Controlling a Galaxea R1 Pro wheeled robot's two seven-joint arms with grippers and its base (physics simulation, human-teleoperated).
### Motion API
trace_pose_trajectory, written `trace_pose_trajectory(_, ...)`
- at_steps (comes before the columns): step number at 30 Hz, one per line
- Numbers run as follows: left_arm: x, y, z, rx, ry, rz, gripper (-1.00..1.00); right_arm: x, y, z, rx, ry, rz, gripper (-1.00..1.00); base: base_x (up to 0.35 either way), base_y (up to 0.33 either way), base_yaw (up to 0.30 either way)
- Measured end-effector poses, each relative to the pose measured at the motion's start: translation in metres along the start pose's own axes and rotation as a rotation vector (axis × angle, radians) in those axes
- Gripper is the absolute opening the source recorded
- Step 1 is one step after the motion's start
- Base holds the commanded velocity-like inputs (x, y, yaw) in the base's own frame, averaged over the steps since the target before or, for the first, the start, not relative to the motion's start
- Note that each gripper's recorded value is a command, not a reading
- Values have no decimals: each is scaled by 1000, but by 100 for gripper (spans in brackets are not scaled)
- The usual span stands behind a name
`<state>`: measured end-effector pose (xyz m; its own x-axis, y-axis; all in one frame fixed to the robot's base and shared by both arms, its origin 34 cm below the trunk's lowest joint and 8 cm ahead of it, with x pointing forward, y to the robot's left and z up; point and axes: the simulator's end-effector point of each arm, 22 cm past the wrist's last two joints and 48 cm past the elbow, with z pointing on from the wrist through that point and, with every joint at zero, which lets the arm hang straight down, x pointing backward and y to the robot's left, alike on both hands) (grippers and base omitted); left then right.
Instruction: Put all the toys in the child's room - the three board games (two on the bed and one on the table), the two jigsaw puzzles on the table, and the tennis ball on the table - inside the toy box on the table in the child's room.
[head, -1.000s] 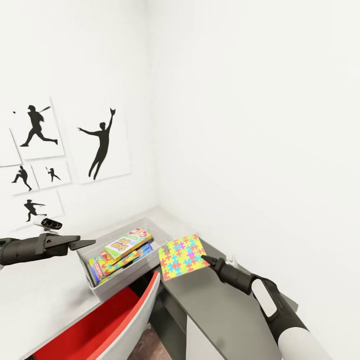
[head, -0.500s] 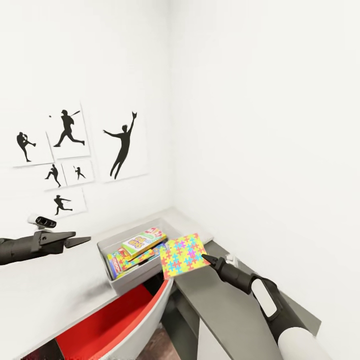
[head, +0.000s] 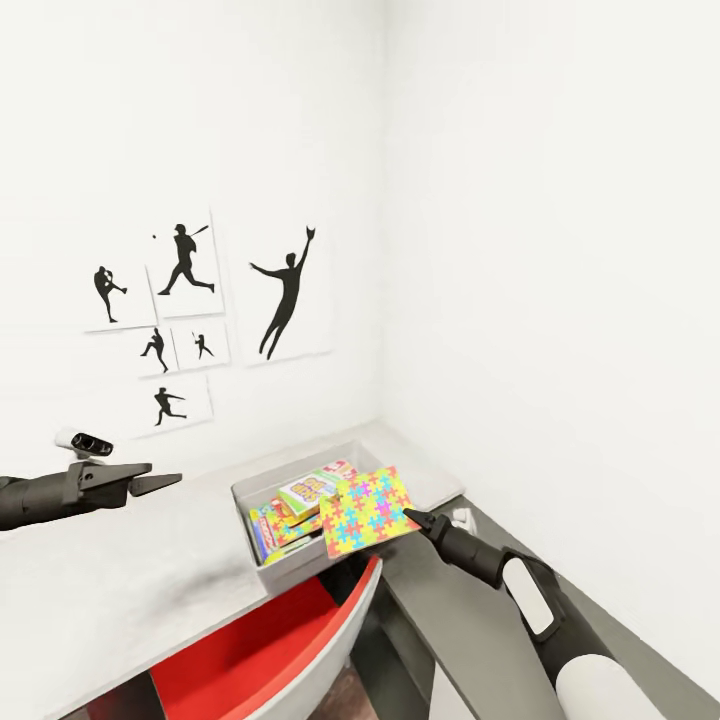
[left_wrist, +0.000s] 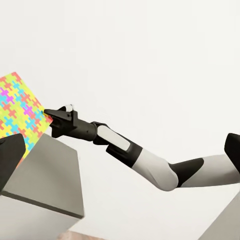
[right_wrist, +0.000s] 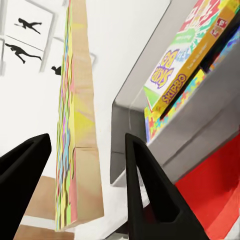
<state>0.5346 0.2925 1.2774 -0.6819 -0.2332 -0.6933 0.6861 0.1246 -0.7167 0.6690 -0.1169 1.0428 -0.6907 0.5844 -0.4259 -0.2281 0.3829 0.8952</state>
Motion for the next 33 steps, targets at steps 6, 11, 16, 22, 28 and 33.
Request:
trace_pose_trajectory(6,0,0,0,0,0,1,100,0,0,0,-2,0,0,-100,168,169,10)
trace_pose_trajectory(11,0,0,0,0,-1,0,100,0,1,0,-2,0,-1,-100,165,187,0)
trace_pose_trajectory(16,0,0,0,0,-1,0,100,-1,1,0,-5,-2,0,-100,140,69,0)
trace_pose_trajectory(22,0,0,0,0,-1,0,100,-3,4,-1,-12,-6,-5,-100,97,6,0)
trace_pose_trajectory(28,0,1,0,-1,0,0,100,-18,25,1,-33,-19,-49,-100,39,0,0)
trace_pose_trajectory(33,0,1,0,-1,-1,4,100,-17,38,37,125,87,-44,-100,3,0,0)
